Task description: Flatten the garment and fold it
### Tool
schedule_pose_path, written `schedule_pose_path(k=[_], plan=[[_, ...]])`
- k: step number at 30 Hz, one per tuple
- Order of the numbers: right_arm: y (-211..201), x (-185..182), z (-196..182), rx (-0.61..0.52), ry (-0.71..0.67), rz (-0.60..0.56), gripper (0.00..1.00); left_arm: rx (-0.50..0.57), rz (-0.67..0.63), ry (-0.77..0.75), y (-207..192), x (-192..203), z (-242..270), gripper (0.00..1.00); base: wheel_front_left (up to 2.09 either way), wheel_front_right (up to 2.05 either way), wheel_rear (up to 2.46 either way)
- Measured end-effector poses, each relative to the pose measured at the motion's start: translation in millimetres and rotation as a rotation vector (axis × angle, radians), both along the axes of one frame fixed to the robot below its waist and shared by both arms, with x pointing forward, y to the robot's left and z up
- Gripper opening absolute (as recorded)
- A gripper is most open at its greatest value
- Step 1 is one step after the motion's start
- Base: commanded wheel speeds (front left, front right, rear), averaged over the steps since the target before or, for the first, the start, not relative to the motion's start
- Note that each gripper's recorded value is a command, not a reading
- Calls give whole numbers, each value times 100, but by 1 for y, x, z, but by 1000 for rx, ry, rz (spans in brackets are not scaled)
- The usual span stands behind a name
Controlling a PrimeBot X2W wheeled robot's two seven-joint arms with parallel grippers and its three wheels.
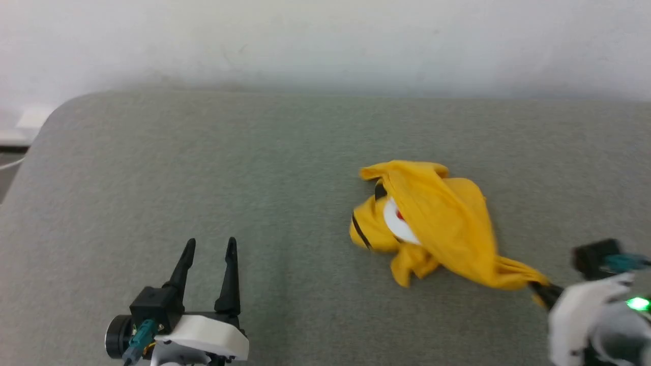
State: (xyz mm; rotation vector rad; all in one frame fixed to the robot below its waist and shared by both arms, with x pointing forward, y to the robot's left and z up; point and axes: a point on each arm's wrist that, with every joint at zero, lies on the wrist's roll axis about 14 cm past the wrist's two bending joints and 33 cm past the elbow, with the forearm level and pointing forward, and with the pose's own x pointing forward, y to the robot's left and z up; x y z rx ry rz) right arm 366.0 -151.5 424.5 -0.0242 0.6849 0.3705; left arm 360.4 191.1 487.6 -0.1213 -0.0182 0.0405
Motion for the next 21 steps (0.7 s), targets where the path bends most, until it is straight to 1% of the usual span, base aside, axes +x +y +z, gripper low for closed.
schedule_pose_path(k=[3,6,8,10,11,12,14,16,19,21], plan=[[-57,-16,13,-59,-22,-173,0,-9,-52,-17,-17,8,4,100,0,0,0],[-100,-41,16,-98,-4,-338,0,-14,-100,-26,-33,15,7,100,0,0,0],[-119,-60,12,-131,26,-413,0,-16,-140,-31,-45,19,8,100,0,0,0],[-125,-74,4,-128,57,-460,0,-15,-176,-33,-57,23,8,100,0,0,0],[-124,-78,0,-119,66,-473,44,-16,-190,-36,-62,25,9,100,0,0,0],[-123,-81,-4,-113,69,-483,100,-15,-208,-40,-67,27,10,100,0,0,0],[-117,-83,-8,-101,63,-486,100,-17,-249,-42,-79,31,10,100,0,0,0],[-107,-77,-6,-71,26,-477,100,-22,-290,-32,-91,31,7,100,0,0,0],[-88,-54,17,-8,-114,-444,100,-33,-381,10,-115,26,-5,100,0,0,0],[-80,-41,33,16,-188,-425,100,-50,-463,81,-136,19,-17,100,0,0,0]])
